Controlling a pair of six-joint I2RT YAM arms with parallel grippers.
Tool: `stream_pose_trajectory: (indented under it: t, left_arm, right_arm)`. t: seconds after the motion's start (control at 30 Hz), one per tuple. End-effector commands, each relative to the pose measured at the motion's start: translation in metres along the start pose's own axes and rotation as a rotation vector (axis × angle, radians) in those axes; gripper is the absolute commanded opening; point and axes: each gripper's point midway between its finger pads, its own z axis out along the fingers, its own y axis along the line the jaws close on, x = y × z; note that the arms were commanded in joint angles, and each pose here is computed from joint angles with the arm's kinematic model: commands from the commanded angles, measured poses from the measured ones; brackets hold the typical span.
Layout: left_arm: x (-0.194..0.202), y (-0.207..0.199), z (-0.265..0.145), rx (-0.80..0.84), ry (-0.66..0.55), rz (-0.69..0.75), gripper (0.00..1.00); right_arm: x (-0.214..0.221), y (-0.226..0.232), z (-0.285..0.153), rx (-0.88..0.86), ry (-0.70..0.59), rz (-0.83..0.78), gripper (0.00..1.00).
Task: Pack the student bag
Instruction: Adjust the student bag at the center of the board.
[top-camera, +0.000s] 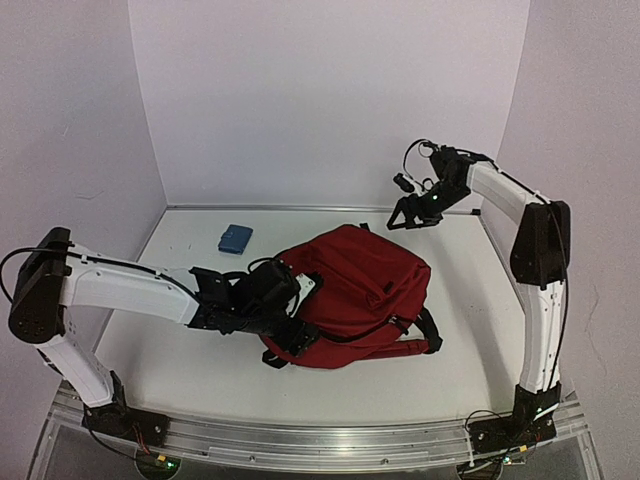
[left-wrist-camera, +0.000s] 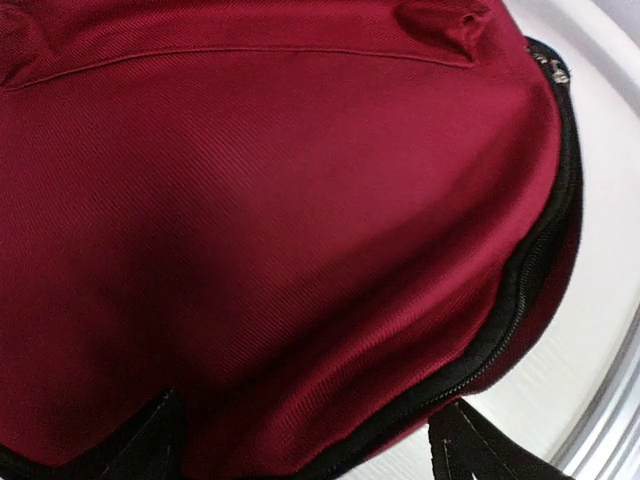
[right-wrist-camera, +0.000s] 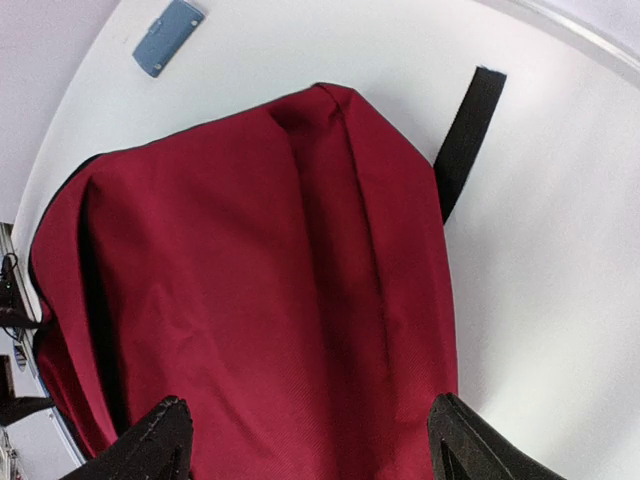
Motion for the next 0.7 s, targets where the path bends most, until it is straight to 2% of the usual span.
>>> stream_pose_trajectory:
  t: [0.0,0.27,0.53,0.67]
  left_arm:
    - [-0.014,-0.023,-0.029,0.029,-0.097,-0.13,0.84]
    - [0.032,-0.016,-0.005,-0.011,0.042,-0.225,0.83]
    - [0.028,0.031,0.034,-0.065,0.055,-0.37,0.75]
    - [0.006,0.056,0.05,-0.083,0.032,-0.369,0.75]
  right_arm:
    - [-0.006,-0.016,0.028,0.034,0.007,0.059,0.81]
    - [0.044,-0.018,0.059,-0.027,0.127,0.102,0.76]
    - [0.124,0.02,0.053,-0.159,0.261,0.186,0.62]
    - [0.156,0.047,0.037,-0.23,0.287,0.23,0.61]
